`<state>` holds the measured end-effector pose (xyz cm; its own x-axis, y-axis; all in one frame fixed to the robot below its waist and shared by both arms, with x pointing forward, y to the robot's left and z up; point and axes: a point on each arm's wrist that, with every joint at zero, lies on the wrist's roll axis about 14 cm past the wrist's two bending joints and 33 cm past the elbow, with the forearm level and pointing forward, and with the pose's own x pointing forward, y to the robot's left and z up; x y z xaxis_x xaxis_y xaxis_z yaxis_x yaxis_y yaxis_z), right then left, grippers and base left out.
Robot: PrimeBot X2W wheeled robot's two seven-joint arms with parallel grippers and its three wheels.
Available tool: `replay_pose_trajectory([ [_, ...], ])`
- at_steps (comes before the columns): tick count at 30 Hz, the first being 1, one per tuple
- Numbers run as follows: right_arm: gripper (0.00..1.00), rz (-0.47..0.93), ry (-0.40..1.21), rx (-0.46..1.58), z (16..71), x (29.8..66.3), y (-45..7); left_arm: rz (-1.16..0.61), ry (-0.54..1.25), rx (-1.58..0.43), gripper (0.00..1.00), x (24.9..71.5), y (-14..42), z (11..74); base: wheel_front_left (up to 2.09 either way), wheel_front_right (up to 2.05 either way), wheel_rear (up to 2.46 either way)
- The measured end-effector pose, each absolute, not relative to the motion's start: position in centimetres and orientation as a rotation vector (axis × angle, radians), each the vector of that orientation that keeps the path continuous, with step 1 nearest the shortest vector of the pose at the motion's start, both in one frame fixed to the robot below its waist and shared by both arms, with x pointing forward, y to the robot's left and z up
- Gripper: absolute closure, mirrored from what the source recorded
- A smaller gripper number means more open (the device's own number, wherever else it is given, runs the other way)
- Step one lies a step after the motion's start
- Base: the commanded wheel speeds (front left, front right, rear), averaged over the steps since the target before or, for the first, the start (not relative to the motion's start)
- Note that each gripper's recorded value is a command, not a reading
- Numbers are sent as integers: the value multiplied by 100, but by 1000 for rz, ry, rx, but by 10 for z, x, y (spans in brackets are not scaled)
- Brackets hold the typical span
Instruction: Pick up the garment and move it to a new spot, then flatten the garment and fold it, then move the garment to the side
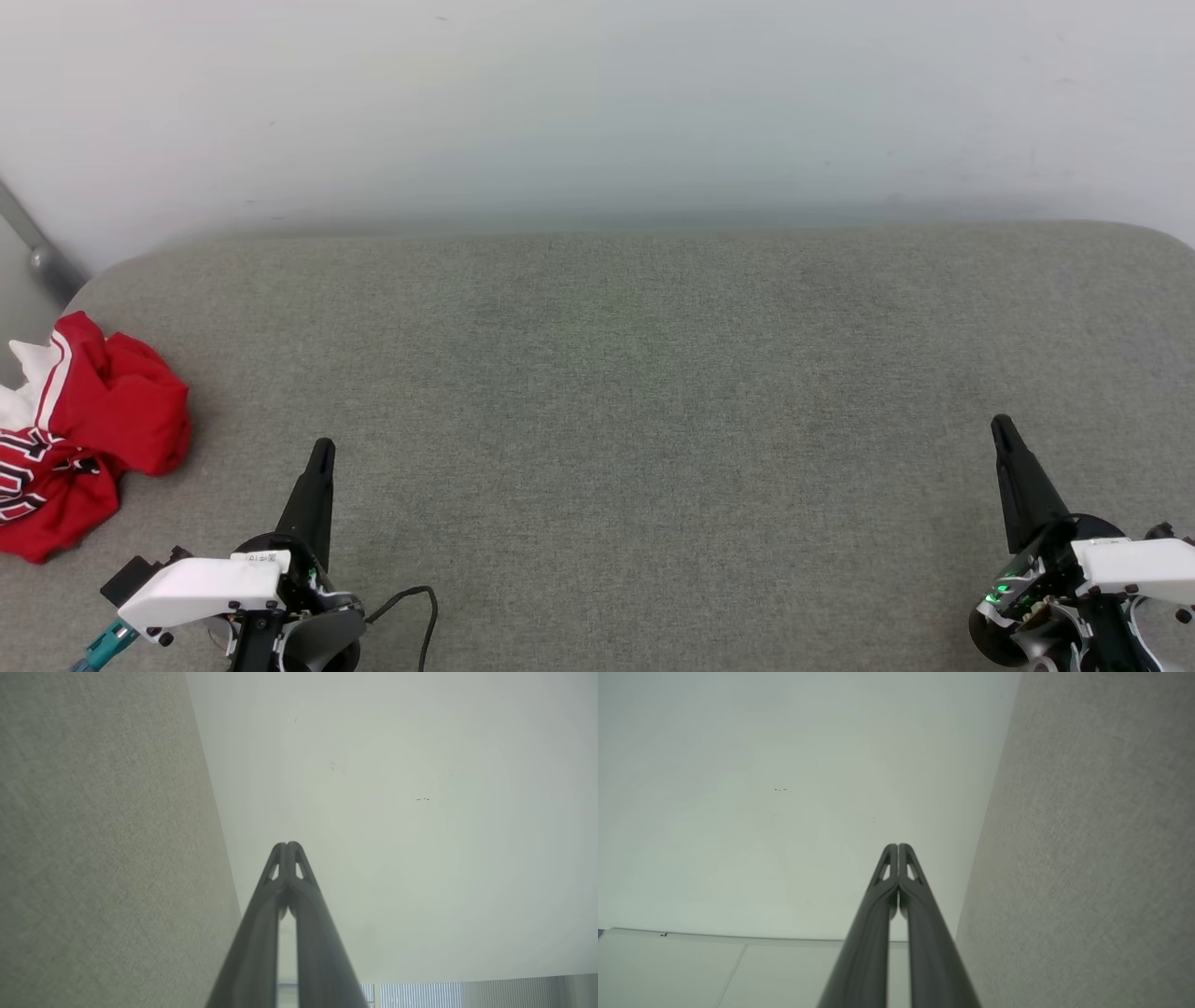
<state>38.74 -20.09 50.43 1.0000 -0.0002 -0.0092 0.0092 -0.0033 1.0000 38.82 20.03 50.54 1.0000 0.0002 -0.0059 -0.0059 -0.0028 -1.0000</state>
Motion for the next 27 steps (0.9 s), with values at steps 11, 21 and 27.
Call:
replay_pose_trajectory([
  [11,100,-7,7,1574,504,387,-201,5,4,-1573,100,388,200,505,0,0,0],
  [21,0,-29,27,1576,496,384,-201,23,24,-1577,0,385,199,497,0,0,0],
  [27,0,-94,60,1571,475,373,-205,73,57,-1573,0,376,199,479,0,0,0],
])
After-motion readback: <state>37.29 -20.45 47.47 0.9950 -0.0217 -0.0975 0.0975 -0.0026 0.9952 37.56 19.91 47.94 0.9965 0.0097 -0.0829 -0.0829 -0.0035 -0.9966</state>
